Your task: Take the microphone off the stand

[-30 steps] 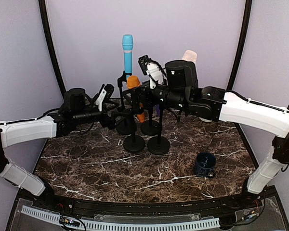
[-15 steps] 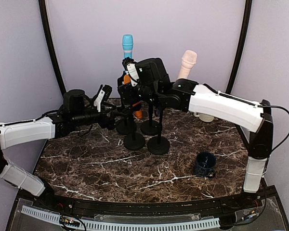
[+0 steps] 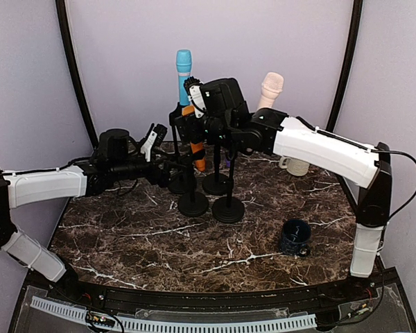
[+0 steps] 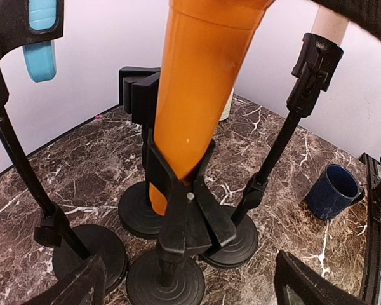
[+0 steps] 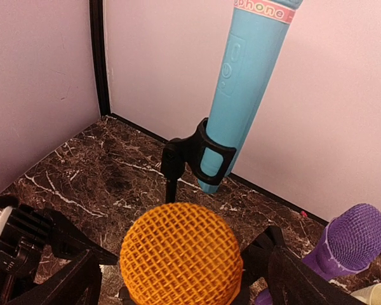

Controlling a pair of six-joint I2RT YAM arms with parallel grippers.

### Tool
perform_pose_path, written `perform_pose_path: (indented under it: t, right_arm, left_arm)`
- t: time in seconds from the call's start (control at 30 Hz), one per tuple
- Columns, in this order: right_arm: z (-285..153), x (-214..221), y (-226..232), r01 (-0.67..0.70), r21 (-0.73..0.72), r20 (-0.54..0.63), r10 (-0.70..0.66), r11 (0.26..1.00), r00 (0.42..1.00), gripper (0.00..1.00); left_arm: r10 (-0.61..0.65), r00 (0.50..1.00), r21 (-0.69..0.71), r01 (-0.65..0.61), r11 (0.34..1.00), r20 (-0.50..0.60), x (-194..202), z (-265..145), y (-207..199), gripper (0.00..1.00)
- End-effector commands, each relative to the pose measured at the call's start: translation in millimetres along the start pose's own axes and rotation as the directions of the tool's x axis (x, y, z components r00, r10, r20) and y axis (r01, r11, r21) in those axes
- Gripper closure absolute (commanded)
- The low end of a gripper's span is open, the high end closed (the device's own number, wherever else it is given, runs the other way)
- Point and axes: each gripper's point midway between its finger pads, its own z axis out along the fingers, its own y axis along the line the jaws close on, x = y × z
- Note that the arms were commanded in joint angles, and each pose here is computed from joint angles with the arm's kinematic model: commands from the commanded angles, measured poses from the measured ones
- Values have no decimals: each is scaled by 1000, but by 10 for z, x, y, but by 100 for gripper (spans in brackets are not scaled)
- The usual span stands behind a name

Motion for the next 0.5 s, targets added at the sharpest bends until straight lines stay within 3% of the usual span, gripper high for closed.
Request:
perform_pose_path:
  t: [0.0,0.47]
  right_arm:
    - [49,-238,-66,-35,-11,64,36,999,997,10]
    - [154,-212,99,-4,-86,57,9,996,998,38]
  left_arm:
    - [35,999,21,-36,999,41,-204,11,-54,6]
    - [69,997,8,-70,998,30,-239,107,7,5]
